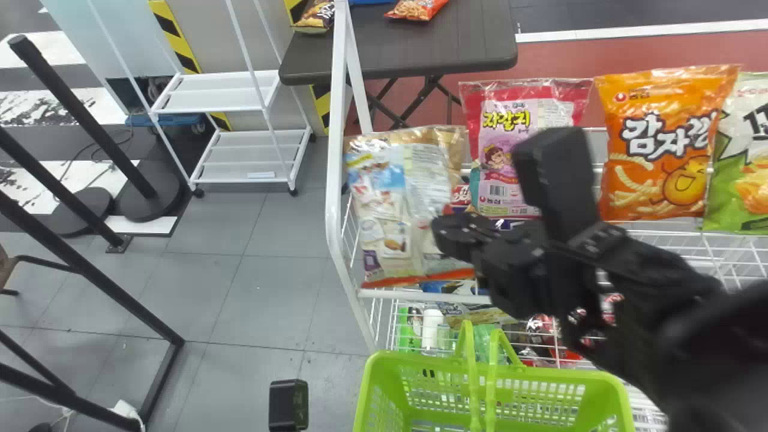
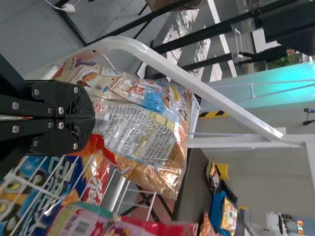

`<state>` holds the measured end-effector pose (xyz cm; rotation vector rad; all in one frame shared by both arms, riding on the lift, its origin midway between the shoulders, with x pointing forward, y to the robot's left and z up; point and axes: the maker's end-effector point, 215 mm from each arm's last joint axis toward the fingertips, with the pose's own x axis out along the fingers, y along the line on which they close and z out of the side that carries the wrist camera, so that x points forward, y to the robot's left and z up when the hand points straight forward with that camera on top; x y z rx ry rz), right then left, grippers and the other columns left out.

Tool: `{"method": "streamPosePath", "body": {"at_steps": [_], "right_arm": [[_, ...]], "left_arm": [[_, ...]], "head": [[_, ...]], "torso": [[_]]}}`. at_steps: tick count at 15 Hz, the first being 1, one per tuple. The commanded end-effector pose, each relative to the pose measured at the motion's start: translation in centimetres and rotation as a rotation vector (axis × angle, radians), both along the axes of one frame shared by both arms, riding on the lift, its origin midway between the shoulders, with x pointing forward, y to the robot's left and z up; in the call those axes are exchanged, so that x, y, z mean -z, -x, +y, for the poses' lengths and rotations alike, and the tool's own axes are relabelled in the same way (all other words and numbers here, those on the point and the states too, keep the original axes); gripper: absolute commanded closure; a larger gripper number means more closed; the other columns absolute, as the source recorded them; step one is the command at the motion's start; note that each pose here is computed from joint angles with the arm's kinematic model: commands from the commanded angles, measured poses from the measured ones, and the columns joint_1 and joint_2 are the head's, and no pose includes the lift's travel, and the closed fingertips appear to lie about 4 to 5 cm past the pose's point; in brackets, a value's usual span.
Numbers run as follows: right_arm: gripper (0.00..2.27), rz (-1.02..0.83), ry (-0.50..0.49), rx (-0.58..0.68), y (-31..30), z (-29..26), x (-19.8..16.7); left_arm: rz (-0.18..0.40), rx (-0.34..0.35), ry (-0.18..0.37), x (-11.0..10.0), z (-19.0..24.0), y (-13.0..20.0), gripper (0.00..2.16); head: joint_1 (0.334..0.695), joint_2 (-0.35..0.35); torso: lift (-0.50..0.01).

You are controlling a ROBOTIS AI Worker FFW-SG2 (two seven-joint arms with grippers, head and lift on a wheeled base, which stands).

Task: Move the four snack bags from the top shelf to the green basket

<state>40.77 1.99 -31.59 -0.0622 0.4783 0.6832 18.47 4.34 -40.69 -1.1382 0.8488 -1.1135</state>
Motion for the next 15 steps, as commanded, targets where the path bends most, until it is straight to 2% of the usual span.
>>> {"method": "streamPosePath", "body": {"at_steps": [1, 3, 4, 7, 10, 12, 14, 15], "right_arm": [[2.04, -0.011, 0.017, 0.059, 2.9, -4.8, -1.2], [2.05, -0.039, 0.031, 0.122, 5.1, -9.4, -2.4], [2.05, -0.037, 0.04, 0.147, 6.2, -11.4, -2.4], [2.05, 0.042, 0.035, 0.204, 9.3, -16.1, -1.0], [2.05, 0.123, -0.054, 0.245, 11.6, -18.4, 0.2], [2.04, 0.162, -0.091, 0.207, 13.0, -19.8, 0.3], [2.05, 0.187, -0.095, 0.228, 13.7, -22.1, 0.6], [2.04, 0.2, -0.082, 0.246, 13.9, -23.4, 1.2]], "left_arm": [[-0.006, 0.008, -0.003, -0.1, -0.5, 0.1, 1.19], [-0.012, 0.011, -0.015, 0.1, -0.8, 0.1, 1.19], [-0.009, 0.01, -0.022, 0.3, -0.7, 0.1, 1.19], [-0.015, 0.002, -0.024, 0.3, -0.8, -0.1, 1.19], [-0.072, -0.04, -0.044, 0.2, -0.5, -0.9, 1.19], [-0.096, -0.061, -0.061, 0.2, -0.4, -1.3, 1.19], [-0.119, -0.071, -0.072, 0.3, -0.7, -1.7, 1.19], [-0.124, -0.066, -0.076, 0.3, -1.1, -1.6, 1.19]], "head": [[0.695, 0.138], [0.695, 0.072], [0.695, -0.012], [0.695, -0.14], [0.695, -0.257], [0.695, -0.286], [0.695, -0.311], [0.695, -0.35]], "torso": [[0.0], [0.0], [0.0], [0.0], [0.0], [0.0], [0.0], [0.0]]}}
